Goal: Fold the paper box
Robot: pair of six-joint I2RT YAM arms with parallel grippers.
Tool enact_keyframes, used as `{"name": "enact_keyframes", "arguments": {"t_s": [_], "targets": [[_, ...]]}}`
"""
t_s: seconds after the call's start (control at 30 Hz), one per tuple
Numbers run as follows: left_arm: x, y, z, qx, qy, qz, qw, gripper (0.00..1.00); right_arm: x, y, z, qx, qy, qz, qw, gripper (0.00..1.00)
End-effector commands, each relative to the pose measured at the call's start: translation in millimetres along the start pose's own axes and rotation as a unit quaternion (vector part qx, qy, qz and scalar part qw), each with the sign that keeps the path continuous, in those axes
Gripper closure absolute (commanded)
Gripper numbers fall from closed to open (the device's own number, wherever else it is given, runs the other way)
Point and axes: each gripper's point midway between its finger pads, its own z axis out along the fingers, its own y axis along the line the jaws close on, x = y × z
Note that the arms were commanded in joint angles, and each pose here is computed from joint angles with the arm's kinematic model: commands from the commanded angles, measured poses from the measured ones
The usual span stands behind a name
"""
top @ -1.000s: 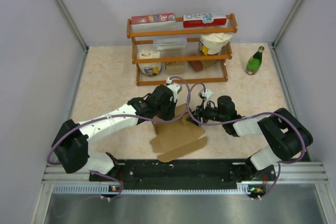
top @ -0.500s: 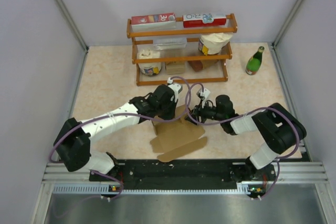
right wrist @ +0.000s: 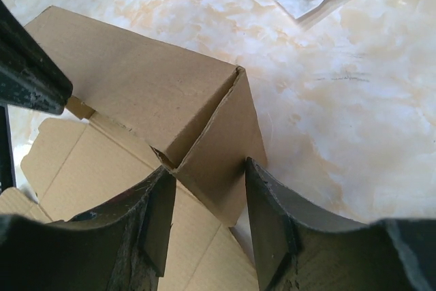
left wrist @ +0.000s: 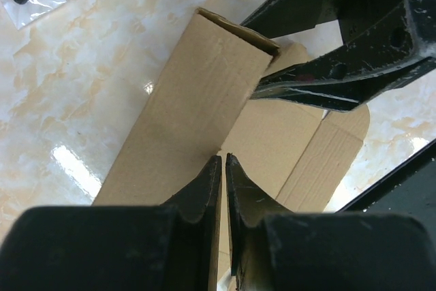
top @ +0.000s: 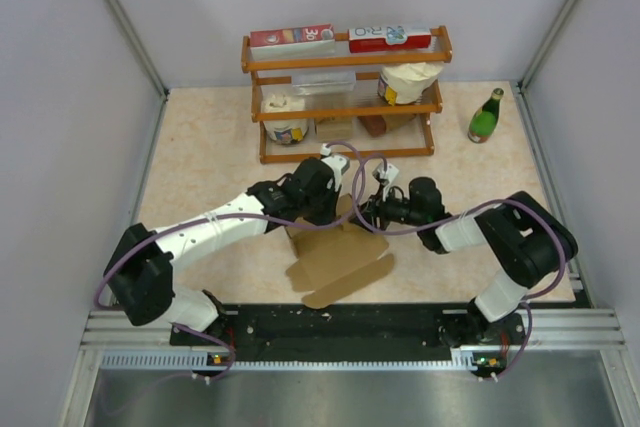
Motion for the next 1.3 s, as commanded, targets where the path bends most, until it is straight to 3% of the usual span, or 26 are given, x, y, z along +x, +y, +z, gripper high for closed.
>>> {"name": "enact_keyframes", "arguments": {"t_s": [0.0,0.77,0.97,1.27], "targets": [[-14,-14,-2,0.028,-0.012,-0.005,1.0,0.89,-27,5,12,-0.019,-0.036,-0.022,0.999,0.56],[-6,-31,3,0.077,0.007,-0.01,0.997,0.89,-26,-16,32,0.013,-0.055,-0.016,0.998,0.73],[-37,-37,-31,0.084,-0.046,-0.007,0.995,0.87,-29,-18,33,0.016,-0.061,-0.02,0.998,0.79],[-75,-13,-85,0.042,-0.131,-0.011,0.991,0.83,-31,-17,32,0.015,-0.063,-0.033,0.997,0.85]]}}
